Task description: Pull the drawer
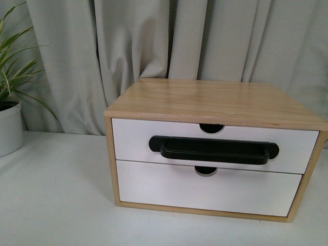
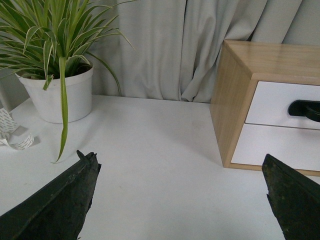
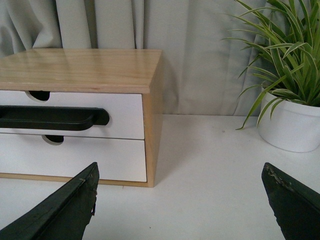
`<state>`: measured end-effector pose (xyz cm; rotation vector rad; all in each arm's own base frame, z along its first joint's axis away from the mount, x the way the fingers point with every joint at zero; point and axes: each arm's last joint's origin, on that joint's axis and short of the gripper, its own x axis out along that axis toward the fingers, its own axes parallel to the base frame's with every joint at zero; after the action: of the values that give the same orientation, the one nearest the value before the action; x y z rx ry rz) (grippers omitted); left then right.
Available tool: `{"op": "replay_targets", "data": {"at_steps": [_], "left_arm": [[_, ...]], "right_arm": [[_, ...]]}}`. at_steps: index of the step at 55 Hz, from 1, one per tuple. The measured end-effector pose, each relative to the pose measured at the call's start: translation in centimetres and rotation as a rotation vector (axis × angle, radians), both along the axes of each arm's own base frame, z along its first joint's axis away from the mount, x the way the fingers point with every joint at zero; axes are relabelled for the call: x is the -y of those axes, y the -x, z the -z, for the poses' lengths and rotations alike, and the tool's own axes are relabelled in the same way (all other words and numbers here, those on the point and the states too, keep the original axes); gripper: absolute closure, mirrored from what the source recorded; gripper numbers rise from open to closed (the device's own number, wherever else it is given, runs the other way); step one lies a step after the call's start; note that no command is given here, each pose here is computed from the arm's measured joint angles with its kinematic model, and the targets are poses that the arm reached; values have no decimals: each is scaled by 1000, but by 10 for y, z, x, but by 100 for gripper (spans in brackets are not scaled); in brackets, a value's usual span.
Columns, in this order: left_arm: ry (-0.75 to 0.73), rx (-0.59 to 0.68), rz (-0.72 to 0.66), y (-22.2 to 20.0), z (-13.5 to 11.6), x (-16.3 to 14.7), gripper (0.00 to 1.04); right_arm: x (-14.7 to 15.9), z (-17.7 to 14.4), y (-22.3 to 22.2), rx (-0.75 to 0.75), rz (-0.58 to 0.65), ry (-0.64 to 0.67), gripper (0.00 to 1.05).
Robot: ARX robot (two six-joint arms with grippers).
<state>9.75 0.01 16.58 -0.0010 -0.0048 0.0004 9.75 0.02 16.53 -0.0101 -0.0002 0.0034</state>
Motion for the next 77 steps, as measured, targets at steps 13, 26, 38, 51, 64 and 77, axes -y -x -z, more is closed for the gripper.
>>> {"op": "replay_targets", "data": {"at_steps": [13, 26, 38, 51, 64, 77], "left_arm": [[0, 0, 0, 0, 0, 0, 6], [0, 0, 0, 0, 0, 0, 6], [0, 0, 0, 0, 0, 0, 6], [0, 0, 0, 0, 0, 0, 6], [0, 0, 0, 0, 0, 0, 6], [4, 25, 136, -1, -3, 2, 6]], "right_arm": [[0, 0, 0, 0, 0, 0, 9], [0, 0, 0, 0, 0, 0, 9], [0, 0, 0, 0, 0, 0, 9], [0, 0, 0, 0, 0, 0, 9], [0, 0, 0, 0, 0, 0, 9], [2, -1, -4, -40, -155, 72, 9]]}}
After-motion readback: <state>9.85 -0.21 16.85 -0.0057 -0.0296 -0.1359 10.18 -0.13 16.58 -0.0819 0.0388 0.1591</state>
